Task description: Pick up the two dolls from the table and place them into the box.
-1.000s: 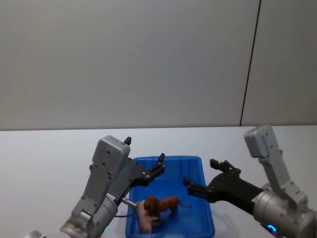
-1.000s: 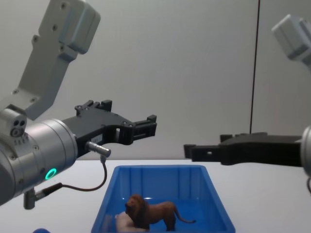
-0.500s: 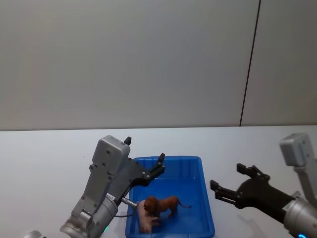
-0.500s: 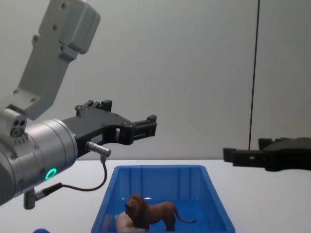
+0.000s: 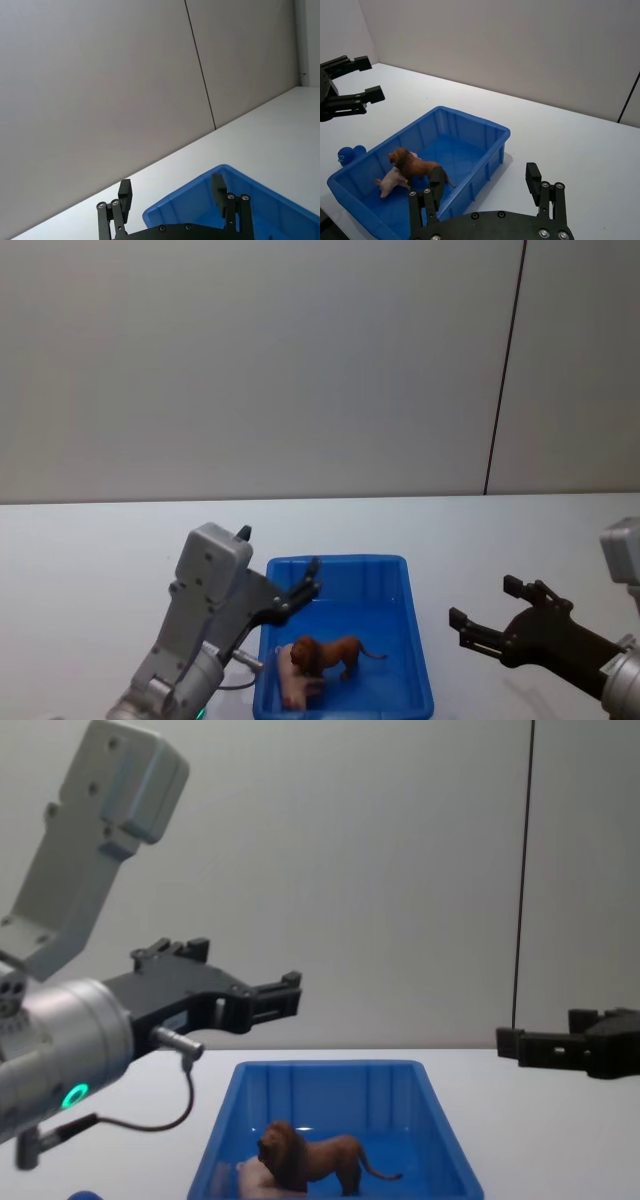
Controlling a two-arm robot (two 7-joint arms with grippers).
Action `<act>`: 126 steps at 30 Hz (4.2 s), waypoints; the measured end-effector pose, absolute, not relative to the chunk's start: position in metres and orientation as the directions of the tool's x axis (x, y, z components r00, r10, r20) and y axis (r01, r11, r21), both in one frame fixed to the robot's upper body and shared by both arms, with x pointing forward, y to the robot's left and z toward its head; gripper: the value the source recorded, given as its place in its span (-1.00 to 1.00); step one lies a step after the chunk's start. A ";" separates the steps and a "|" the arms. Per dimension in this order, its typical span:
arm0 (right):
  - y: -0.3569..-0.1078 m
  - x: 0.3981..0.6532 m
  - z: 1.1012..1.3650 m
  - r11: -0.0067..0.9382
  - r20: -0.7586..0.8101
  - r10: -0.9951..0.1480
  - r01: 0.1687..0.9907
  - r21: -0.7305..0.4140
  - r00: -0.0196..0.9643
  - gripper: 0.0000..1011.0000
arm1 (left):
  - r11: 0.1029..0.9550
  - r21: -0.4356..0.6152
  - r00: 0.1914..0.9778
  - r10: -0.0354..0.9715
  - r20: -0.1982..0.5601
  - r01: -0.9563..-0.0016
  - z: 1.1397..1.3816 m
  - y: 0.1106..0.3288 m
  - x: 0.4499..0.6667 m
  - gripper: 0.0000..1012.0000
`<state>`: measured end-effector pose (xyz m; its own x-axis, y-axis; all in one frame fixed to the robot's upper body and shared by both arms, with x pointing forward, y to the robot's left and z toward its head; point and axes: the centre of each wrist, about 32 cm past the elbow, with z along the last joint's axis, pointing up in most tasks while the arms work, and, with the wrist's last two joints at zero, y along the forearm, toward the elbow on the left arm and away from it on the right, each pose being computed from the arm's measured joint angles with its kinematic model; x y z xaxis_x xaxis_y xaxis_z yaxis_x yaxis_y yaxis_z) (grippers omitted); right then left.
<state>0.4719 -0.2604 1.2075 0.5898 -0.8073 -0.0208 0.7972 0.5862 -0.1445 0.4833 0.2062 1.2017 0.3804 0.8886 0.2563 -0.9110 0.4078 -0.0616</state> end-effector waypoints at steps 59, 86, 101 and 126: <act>-0.268 0.468 1.207 0.579 -0.025 -0.813 0.802 -0.143 0.582 0.98 | 0.214 0.235 0.244 0.964 0.107 -0.948 1.115 0.261 0.439 0.83; -0.268 0.468 1.207 0.579 -0.025 -0.813 0.802 -0.143 0.582 0.98 | 0.239 0.180 0.264 0.956 0.131 -0.954 1.137 0.260 0.455 -0.09; -0.268 0.468 1.207 0.579 -0.025 -0.813 0.802 -0.143 0.582 0.98 | 0.401 0.052 0.404 0.902 0.152 -0.914 1.170 0.224 0.483 -0.20; -0.268 0.468 1.207 0.579 -0.025 -0.813 0.802 -0.143 0.582 0.98 | 0.589 -0.055 0.573 0.801 0.173 -0.806 1.189 0.183 0.516 0.98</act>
<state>0.4677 -0.2684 1.2066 0.5821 -0.8127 -0.0249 0.8025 0.5792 -0.1433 0.5161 0.1835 1.1894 0.5728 0.8011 0.1735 -0.8065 0.5886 -0.0554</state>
